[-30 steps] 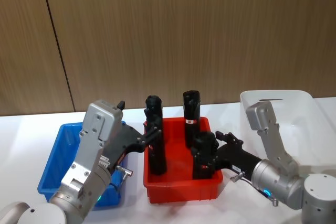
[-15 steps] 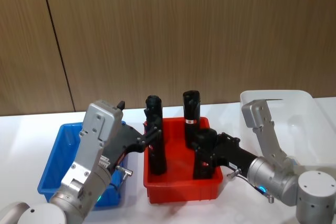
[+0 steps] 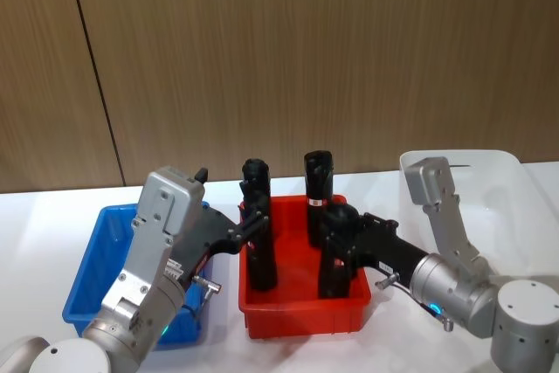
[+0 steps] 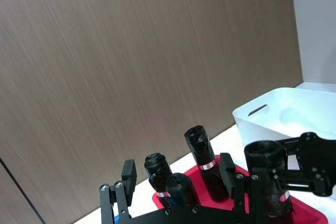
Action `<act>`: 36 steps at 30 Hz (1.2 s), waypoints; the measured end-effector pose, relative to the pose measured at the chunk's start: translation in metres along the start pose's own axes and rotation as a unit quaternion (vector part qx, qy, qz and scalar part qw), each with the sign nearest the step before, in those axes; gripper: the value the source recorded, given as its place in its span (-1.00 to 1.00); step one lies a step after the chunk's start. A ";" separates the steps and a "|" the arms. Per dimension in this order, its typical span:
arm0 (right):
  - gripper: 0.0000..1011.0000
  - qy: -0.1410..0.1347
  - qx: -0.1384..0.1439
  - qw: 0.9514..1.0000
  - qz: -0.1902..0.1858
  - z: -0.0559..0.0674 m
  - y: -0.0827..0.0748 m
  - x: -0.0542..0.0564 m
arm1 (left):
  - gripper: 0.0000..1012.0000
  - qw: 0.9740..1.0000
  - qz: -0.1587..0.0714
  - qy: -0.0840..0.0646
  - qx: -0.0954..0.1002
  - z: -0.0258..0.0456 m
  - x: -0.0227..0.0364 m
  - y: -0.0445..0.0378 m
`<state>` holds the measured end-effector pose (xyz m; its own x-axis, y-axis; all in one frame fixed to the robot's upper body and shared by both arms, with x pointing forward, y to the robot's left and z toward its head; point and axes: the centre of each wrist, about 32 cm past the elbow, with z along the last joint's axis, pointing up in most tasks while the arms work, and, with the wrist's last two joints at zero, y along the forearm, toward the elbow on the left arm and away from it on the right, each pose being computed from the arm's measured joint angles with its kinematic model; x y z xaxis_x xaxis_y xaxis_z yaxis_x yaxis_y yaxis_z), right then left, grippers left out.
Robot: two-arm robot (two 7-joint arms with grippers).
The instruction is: Pick the cotton swabs from the blue box and place them into the white box.
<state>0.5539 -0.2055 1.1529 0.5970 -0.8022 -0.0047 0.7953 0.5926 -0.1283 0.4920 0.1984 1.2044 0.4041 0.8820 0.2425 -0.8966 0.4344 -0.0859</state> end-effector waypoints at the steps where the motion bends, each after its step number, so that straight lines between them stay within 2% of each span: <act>1: -0.08 0.000 0.001 1.000 0.000 0.001 0.000 0.000 | 0.98 1.000 0.000 0.000 0.000 0.0000 0.0000 0.0000; 5: -0.12 0.000 0.015 1.000 0.000 0.009 -0.003 -0.002 | 0.98 1.000 0.000 0.000 0.000 0.0000 0.0000 0.0000; 18: -0.26 -0.019 0.071 0.997 -0.019 0.050 -0.017 0.001 | 0.98 1.000 0.000 0.000 0.000 0.0000 0.0000 0.0000; 28: -0.28 -0.051 0.096 0.991 -0.072 0.076 -0.033 0.015 | 0.98 1.000 0.000 0.000 0.000 0.0000 0.0000 0.0000; 36: -0.28 -0.072 0.099 0.986 -0.116 0.086 -0.041 0.030 | 0.98 1.000 0.000 0.000 0.000 0.0000 0.0000 0.0000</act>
<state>0.5478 -0.2477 1.2437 0.3947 -0.9073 0.1448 0.9083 0.4091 0.0874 0.4920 0.1984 1.2044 0.4040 0.8820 0.2424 -0.8966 0.4343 -0.0859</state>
